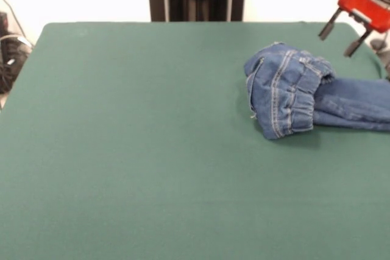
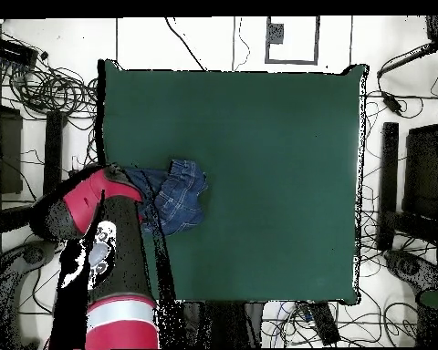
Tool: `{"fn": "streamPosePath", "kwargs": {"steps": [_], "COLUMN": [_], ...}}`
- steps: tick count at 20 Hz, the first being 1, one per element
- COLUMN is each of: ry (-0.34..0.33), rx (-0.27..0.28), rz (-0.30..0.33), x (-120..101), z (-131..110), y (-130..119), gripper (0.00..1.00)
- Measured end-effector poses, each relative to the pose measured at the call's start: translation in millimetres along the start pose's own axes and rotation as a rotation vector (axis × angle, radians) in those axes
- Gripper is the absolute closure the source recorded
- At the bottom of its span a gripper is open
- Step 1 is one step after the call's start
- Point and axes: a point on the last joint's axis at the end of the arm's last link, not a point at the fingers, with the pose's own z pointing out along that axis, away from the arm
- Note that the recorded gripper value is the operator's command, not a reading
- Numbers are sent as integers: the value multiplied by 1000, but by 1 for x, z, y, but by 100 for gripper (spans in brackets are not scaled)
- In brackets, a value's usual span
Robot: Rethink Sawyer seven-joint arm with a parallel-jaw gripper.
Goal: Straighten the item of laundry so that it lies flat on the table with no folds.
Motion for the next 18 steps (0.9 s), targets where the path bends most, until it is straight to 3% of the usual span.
{"fn": "streamPosePath", "kwargs": {"steps": [8,18], "ry": [17,-7], "rx": [42,-14], "rz": [-26,-40], "x": [18,21], "z": [29,79], "y": [-1,9], "gripper": [0,0]}}
